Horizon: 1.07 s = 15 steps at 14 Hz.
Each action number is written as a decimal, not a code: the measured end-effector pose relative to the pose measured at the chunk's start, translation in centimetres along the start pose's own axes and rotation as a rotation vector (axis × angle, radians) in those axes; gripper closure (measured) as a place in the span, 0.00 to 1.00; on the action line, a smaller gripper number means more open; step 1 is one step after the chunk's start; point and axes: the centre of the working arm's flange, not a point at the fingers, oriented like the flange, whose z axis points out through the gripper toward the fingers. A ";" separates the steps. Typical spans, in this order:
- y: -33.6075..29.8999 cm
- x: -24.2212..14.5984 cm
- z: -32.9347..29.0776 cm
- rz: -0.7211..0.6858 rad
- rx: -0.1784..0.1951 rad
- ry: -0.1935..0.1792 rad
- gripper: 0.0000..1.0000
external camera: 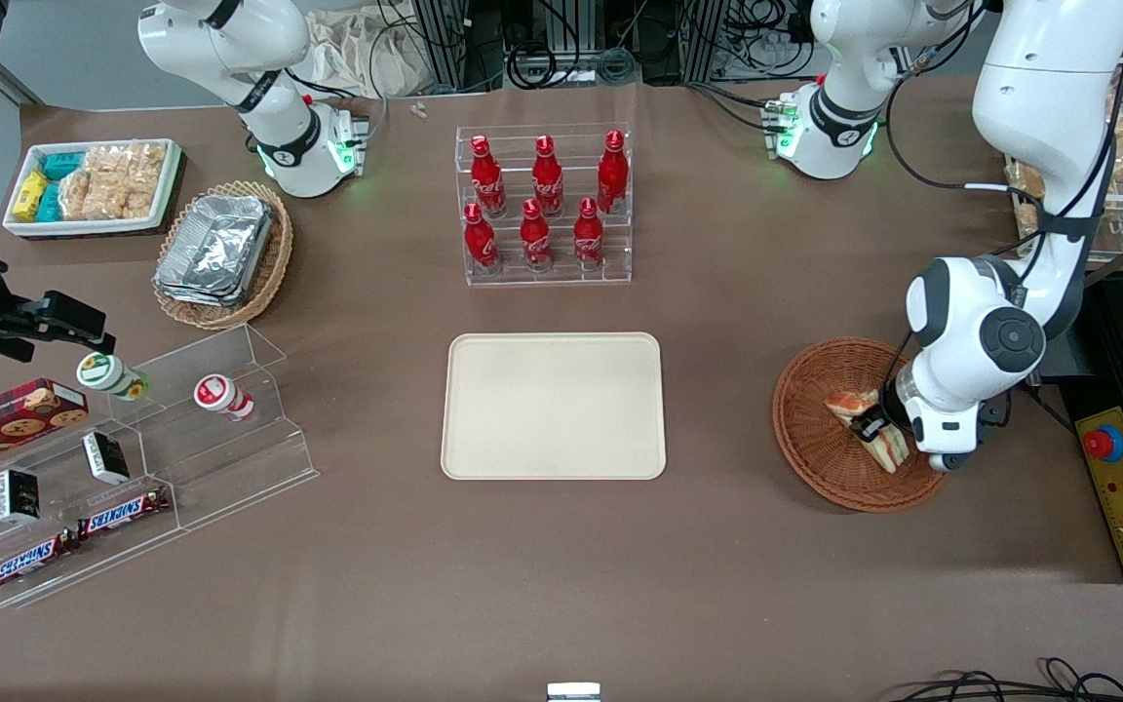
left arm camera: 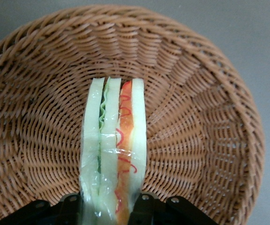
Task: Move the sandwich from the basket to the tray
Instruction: 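Close the left gripper on the sandwich and lift it, then carry the held sandwich with the left gripper over the cream tray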
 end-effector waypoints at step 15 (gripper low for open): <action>14.1 -6.5 -21.2 0.335 0.014 -0.096 0.81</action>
